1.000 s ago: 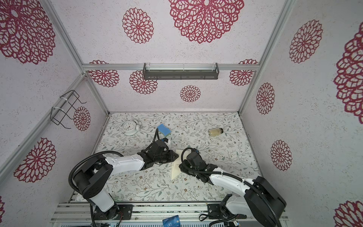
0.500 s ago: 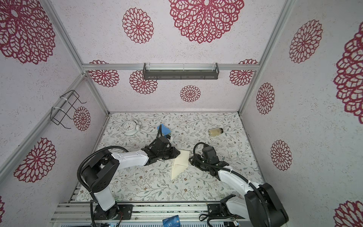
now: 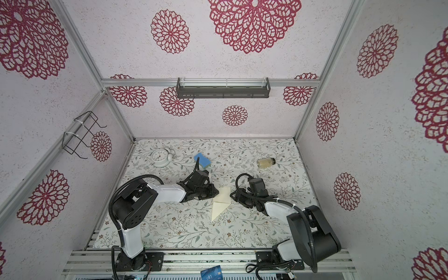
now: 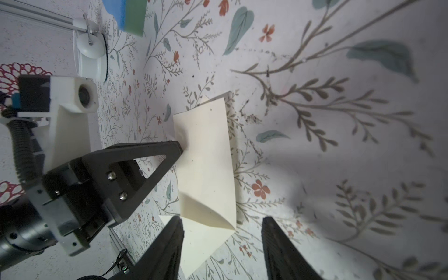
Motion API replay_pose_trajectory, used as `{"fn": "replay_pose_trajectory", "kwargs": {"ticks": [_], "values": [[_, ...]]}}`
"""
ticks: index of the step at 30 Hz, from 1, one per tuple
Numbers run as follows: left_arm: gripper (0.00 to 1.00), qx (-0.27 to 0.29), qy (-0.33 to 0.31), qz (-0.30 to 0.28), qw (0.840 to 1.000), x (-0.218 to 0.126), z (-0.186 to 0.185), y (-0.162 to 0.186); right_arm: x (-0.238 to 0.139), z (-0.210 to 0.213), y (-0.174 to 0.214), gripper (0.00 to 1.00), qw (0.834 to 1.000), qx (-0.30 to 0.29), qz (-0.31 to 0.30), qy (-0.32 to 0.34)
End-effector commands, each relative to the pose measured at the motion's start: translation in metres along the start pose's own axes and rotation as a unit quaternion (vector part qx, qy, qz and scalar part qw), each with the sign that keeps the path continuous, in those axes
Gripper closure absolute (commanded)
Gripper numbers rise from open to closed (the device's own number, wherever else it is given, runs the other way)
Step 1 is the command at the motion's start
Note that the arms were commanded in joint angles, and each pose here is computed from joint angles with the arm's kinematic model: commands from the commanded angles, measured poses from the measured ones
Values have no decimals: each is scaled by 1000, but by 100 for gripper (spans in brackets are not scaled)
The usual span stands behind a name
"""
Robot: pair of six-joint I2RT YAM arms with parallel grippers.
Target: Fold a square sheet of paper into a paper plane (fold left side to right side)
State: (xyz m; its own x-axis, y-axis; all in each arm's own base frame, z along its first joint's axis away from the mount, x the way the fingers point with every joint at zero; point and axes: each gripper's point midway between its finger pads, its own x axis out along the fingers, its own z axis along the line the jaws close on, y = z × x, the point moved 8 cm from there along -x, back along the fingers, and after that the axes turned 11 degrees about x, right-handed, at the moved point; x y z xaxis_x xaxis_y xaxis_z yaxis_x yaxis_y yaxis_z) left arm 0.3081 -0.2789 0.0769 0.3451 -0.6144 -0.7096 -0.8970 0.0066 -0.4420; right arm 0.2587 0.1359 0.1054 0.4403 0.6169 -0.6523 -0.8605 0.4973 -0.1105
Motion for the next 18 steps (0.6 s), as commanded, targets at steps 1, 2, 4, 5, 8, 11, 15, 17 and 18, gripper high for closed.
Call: {"fn": "replay_pose_trajectory", "kwargs": {"ticks": [1,2,4,5,8,11,15,17,18], "values": [[83,6,4,0,1000,4,6,-1,3,16,-11,44,999,-25,-6,-38],[83,5,5,1,1000,4,7,-1,5,15,-11,44,999,-23,-5,-38],[83,5,6,1,1000,4,7,0,9,13,-11,44,999,-16,-2,-38],[83,6,6,1,1000,3,8,0,10,12,-11,44,999,-14,-1,-39],[83,5,5,1,1000,3,9,1,11,6,-8,45,999,6,3,-41],[84,4,8,2,1000,3,10,2,7,0,-2,45,998,30,-5,-54],[84,3,11,2,1000,4,10,2,-1,-8,8,45,997,53,-6,-55],[84,4,11,2,1000,4,10,3,-4,-12,13,45,996,62,-6,-57],[84,4,11,2,1000,4,11,3,-5,-14,15,46,996,65,-4,-60]]}}
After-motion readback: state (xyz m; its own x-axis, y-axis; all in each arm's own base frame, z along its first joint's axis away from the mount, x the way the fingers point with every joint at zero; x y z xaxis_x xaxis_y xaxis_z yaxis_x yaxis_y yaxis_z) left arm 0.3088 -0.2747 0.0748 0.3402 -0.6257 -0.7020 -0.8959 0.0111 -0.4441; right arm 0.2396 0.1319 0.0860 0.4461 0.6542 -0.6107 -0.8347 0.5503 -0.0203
